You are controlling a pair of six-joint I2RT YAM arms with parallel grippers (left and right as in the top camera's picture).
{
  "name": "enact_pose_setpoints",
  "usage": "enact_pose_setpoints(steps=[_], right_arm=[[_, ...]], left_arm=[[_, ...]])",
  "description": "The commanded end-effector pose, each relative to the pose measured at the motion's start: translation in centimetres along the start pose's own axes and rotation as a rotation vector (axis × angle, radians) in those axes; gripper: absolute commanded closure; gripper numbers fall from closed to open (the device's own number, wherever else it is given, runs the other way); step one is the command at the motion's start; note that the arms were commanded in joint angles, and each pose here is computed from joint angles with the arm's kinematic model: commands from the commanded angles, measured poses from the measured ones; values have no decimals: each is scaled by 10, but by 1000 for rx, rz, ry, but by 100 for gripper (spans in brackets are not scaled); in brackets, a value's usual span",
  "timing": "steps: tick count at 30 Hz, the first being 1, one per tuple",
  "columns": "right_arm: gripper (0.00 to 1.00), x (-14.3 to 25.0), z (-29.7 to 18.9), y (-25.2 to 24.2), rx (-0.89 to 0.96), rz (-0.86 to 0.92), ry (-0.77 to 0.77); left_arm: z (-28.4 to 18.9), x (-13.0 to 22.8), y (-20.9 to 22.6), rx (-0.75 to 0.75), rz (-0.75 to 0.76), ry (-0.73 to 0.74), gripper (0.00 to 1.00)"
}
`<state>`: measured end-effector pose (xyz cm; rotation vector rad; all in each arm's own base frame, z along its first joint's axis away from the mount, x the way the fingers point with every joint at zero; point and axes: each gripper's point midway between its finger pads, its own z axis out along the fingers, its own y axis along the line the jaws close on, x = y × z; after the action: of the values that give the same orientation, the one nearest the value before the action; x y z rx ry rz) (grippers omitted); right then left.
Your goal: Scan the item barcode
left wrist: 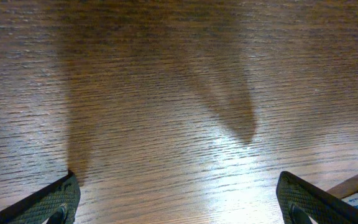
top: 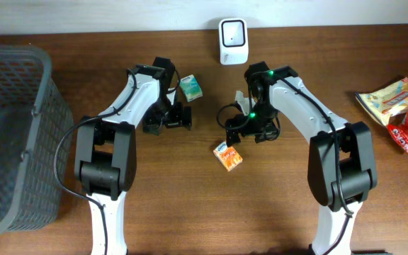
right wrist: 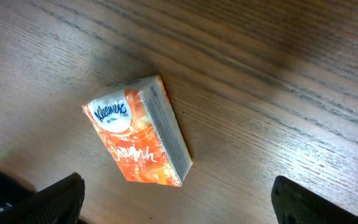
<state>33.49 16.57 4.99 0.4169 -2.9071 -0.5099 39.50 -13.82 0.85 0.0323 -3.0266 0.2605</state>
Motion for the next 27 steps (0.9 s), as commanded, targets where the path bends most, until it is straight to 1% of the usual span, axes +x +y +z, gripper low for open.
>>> enact_pose_setpoints(steps=[1,3,4,6,8,9,10,11,12,14,15,17,19,20,22,23,24,25,26,27], right_arm=[[4,-10,-7,2,1,-56,-54],[11,-3,-2,18,-103,-172,-41],[12,0,2,18,-113,-177,-30],[23,15,16,14,-123,-156,18],[26,21,31,11,-143,-152,22],[29,22,39,15,-183,-154,11],[42,20,42,19,-216,-159,-5],[49,17,42,21,-231,-166,-21],[52,10,42,21,-227,-177,-47],[53,-1,42,21,-220,-202,-94],[57,-6,41,21,-219,-211,-112],[66,-3,42,21,-220,-204,-101],[69,2,42,20,-219,-195,-82],[75,4,43,18,-203,-189,-70],[77,6,43,17,-201,-168,-60],[80,6,43,17,-202,-146,-58],[74,8,43,17,-203,-124,-49],[63,12,46,17,-204,-117,-36],[64,18,52,16,-204,-114,-20],[67,21,57,15,-205,-102,-13]], left_arm=[[9,2,1,-5,-4,19,1],[9,1,1,-5,-3,17,1],[9,1,1,-4,-3,16,1],[9,1,1,-4,-3,15,1],[9,0,1,-4,-3,13,1],[9,0,1,-3,-2,11,1],[9,-1,1,-3,-2,10,1],[9,-1,1,-3,-2,10,1],[9,-1,1,-3,-2,10,1],[9,0,1,-3,-2,11,1],[9,0,1,-3,-2,11,1],[9,0,1,-3,-2,11,1],[9,0,1,-3,-2,11,1],[9,0,1,-3,-2,11,1],[9,0,1,-3,-2,11,1],[9,0,1,-3,-2,11,1],[9,0,1,-3,-2,11,1],[9,0,1,-3,-2,11,1],[9,0,1,-3,-2,11,1],[9,0,1,-3,-2,11,1]])
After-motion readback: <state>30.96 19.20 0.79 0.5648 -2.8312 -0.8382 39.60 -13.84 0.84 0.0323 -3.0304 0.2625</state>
